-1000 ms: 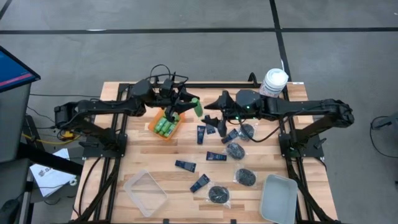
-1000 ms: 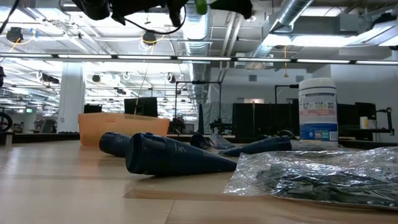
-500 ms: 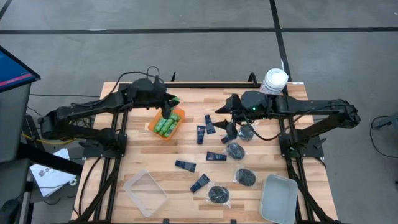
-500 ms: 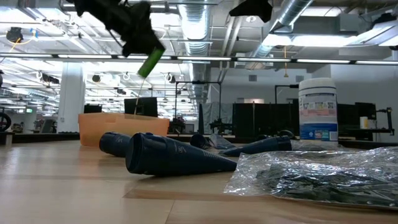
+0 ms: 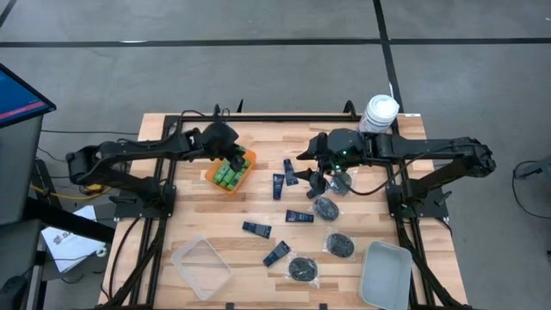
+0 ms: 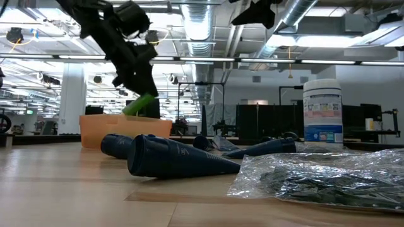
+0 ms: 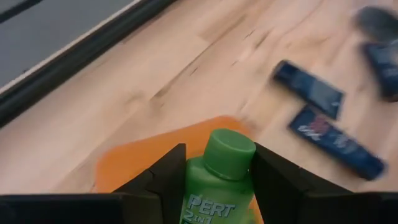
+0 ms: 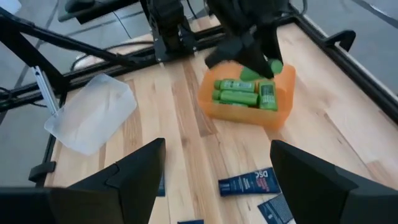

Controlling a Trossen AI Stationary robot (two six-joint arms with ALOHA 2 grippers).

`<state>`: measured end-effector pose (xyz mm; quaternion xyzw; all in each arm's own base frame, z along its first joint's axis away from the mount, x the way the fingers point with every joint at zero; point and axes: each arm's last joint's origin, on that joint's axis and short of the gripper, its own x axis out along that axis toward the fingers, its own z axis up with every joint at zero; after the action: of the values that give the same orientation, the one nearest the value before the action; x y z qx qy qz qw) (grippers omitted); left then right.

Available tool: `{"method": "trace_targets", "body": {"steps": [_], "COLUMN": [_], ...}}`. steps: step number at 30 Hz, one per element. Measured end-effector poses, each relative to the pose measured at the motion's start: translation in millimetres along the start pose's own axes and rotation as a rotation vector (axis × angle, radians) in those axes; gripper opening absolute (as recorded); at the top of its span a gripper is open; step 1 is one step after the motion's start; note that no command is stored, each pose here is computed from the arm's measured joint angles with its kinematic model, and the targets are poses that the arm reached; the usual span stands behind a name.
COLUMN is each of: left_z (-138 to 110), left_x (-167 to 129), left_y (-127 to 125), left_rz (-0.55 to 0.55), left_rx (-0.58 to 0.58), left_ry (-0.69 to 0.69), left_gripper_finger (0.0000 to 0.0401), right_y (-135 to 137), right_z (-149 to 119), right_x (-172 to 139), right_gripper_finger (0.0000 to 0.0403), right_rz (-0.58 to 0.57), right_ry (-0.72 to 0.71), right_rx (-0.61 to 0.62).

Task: Pick & Place Travel size toiletries
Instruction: Put the green shampoo bottle into the top orange bin, then put the black hairbrush into the transparent bin

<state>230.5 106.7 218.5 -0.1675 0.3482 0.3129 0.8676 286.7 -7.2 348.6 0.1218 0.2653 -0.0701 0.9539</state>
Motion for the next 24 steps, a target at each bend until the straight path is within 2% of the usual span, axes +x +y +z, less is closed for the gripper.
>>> {"method": "trace_targets", "body": {"steps": [8, 13, 16, 24], "left_z": [-11.0, -13.0, -12.6, -11.5], "left_x": [25.8, 28.9, 28.7, 25.3], "left_y": [-0.5, 0.1, 0.8, 0.6], "left_rz": [0.060, 0.084, 0.109, 0.091], "left_rx": [-0.010, -0.032, -0.032, -0.027], "left_ry": [0.098, 0.110, 0.100, 0.096], "left_gripper_finger": [0.0150, 0.0164, 0.0189, 0.0287], "right_y": [0.3, 0.3, 0.2, -0.1], "right_z": [-0.3, -0.6, -0.8, -1.4], "right_x": [-0.4, -0.3, -0.3, -0.4], "right_gripper_finger": [0.0282, 0.0282, 0.0282, 0.0282], "right_rz": [0.001, 0.002, 0.001, -0.001], "right_ry": [0.003, 0.006, 0.009, 0.015], "right_rx": [-0.001, -0.001, -0.001, -0.001]}}
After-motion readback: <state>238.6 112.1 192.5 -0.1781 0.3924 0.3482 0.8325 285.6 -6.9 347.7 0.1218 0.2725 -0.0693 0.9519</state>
